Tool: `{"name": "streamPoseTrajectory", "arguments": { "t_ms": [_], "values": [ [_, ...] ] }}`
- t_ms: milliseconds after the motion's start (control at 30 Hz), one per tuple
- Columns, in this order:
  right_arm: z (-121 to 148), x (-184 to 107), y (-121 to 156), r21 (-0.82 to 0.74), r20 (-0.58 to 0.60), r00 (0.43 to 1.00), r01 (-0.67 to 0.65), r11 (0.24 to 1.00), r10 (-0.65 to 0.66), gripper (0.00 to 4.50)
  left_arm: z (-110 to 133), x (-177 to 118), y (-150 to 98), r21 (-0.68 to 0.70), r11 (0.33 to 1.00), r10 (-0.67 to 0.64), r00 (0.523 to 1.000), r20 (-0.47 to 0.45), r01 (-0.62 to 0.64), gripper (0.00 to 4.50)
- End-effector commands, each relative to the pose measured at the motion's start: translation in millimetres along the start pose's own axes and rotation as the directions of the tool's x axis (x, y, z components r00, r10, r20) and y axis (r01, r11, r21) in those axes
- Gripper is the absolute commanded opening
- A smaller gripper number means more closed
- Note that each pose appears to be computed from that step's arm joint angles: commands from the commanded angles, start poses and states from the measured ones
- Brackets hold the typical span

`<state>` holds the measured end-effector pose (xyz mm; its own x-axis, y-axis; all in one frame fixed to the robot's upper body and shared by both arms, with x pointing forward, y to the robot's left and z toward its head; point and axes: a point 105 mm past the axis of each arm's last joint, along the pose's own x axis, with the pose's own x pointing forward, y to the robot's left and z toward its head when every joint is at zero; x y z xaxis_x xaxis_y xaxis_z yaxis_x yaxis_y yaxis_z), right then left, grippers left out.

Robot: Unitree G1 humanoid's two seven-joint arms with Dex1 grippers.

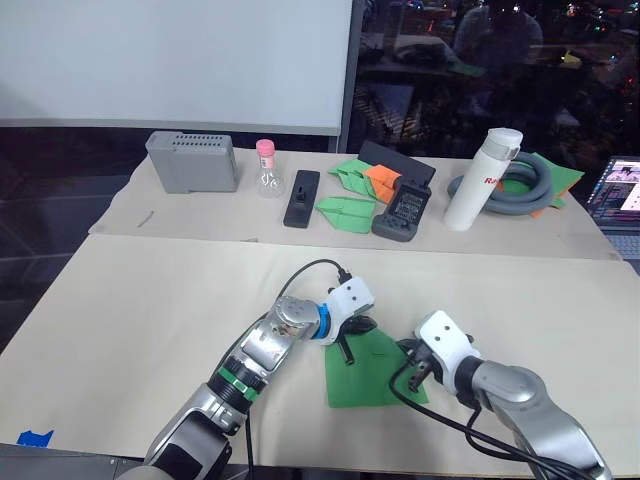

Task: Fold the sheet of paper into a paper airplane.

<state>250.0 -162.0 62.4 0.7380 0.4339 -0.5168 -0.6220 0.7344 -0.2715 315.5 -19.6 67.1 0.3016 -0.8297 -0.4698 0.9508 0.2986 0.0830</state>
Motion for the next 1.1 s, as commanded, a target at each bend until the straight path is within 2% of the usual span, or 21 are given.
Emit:
{"name": "streamPoseTrajectory", "arguments": {
  "t_ms": [33, 200, 333, 433, 567, 767, 900, 1100],
  "values": [
    [-47, -10, 0, 0.102, -0.174, 0.985, 0.018, 0.995, 0.0, 0.01, -12, 5, -7, -0.009, 0.999, -0.041, 0.998, -0.049, 0.04, 0.0],
    [-50, -19, -3, 0.132, -0.172, 0.985, 0.029, 0.991, -0.006, 0.01, -13, 6, -7, -0.008, 0.999, -0.043, 0.998, -0.052, 0.042, 0.0],
    [-25, -19, -8, 0.119, -0.053, 0.999, 0.007, 0.993, -0.001, 0.01, -15, 4, -6, -0.011, 0.999, -0.038, 0.998, -0.054, 0.037, 0.0],
    [10, -10, -12, 0.111, 0.1, 0.995, 0.015, 0.994, -0.026, 0.01, -15, 4, -5, -0.012, 0.999, -0.033, 0.998, -0.055, 0.032, 0.0],
    [30, 1, -11, 0.06, 0.16, 0.987, -0.009, 0.998, 0.0, 0.01, -15, 4, -4, -0.014, 1.0, -0.024, 0.998, -0.052, 0.024, 0.0],
    [12, 20, 10, 0.09, 0.086, 0.994, -0.071, 0.993, 0.064, 0.01, -16, 2, -2, -0.013, 1.0, -0.009, 0.999, -0.051, 0.009, 0.0],
    [-6, 11, 20, 0.127, 0.056, 0.995, -0.094, 0.987, 0.087, 0.01, -18, -1, 0, -0.013, 1.0, -0.003, 0.998, -0.056, 0.002, 0.0],
    [-17, -5, 43, 0.072, 0.043, 0.976, -0.216, 0.974, 0.213, 0.01, -19, -1, 3, -0.008, 1.0, -0.001, 0.998, -0.06, 0.001, 0.0]
  ]
}}
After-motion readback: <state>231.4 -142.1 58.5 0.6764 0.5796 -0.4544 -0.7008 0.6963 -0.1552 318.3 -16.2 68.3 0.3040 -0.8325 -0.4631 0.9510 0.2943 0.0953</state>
